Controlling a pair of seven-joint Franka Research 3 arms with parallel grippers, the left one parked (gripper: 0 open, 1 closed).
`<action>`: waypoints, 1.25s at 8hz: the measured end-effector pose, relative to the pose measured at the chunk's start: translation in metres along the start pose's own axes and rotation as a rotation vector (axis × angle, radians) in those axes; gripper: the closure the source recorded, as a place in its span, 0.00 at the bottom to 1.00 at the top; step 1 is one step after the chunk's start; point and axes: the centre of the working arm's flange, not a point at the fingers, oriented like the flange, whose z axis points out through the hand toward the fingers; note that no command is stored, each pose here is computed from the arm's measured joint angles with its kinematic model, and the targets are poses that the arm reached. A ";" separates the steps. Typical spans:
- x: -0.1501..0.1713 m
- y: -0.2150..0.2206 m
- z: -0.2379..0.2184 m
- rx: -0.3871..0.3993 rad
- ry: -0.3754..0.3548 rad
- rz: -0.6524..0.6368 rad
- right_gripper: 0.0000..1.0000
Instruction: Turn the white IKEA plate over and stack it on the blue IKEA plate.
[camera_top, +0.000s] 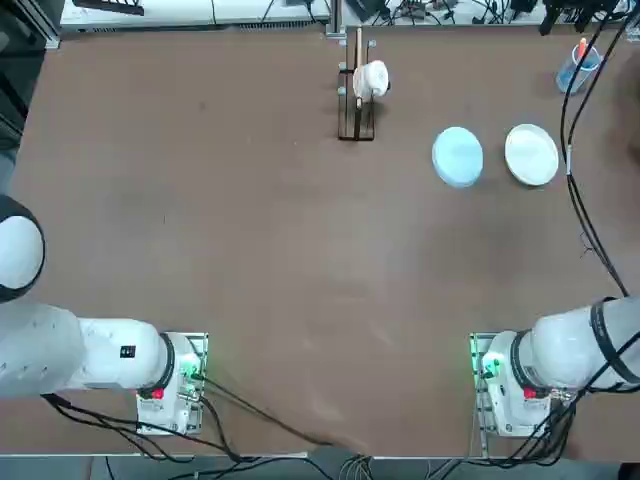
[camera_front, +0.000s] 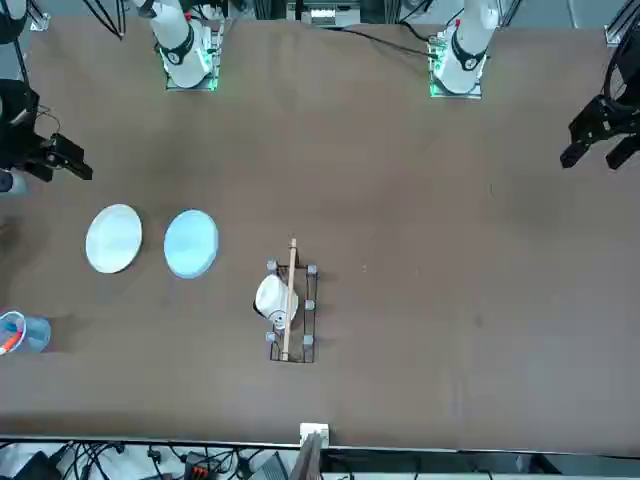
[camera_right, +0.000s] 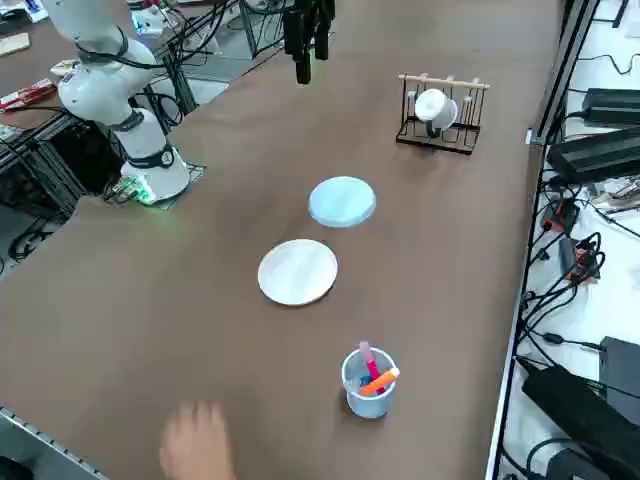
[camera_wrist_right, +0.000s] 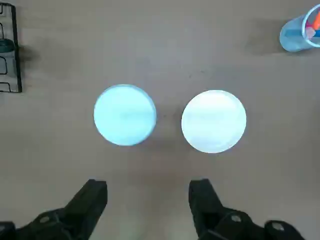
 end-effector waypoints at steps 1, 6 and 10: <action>0.000 0.000 0.000 0.000 0.000 0.000 0.00; 0.017 -0.007 0.050 0.005 -0.084 -0.023 0.00; 0.031 0.019 0.220 -0.003 -0.006 -0.042 0.00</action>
